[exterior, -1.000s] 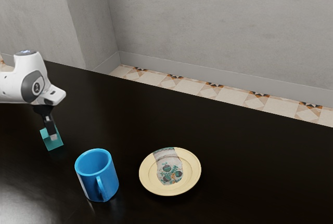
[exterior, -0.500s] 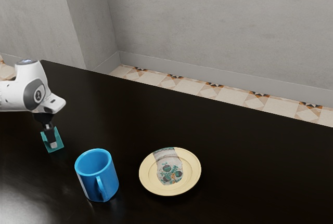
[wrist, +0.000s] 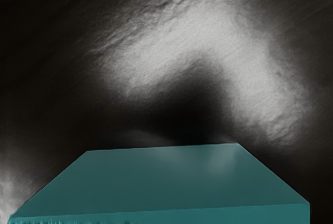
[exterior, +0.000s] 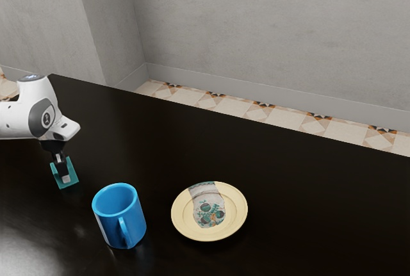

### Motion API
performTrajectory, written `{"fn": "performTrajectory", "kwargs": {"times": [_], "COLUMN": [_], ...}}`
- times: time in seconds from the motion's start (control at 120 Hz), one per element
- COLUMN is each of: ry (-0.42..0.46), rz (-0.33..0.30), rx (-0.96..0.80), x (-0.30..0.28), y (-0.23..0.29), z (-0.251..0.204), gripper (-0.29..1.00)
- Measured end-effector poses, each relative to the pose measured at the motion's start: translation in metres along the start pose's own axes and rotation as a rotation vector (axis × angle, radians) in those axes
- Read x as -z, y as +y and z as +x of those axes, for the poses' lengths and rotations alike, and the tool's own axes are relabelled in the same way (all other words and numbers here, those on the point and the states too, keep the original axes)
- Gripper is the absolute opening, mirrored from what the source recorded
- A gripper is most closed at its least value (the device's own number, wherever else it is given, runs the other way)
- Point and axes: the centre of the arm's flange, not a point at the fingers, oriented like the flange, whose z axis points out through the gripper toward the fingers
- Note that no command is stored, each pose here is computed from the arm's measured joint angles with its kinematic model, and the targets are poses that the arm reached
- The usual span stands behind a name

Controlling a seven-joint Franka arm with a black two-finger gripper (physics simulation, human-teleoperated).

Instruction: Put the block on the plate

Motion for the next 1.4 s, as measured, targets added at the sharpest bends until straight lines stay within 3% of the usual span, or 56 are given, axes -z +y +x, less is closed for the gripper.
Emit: {"fn": "performTrajectory", "kwargs": {"times": [0.508,1.142,1.4], "ry": [0.027,0.054,0.059], "rz": [0.049,0.071,0.075], "rx": [-0.022,-0.275,-0.341], "x": [0.032,0.051,0.052], "y": [0.011,0.127,0.173], "z": [0.015,0.167,0.206], "gripper": [0.40,0.40,0.40]}}
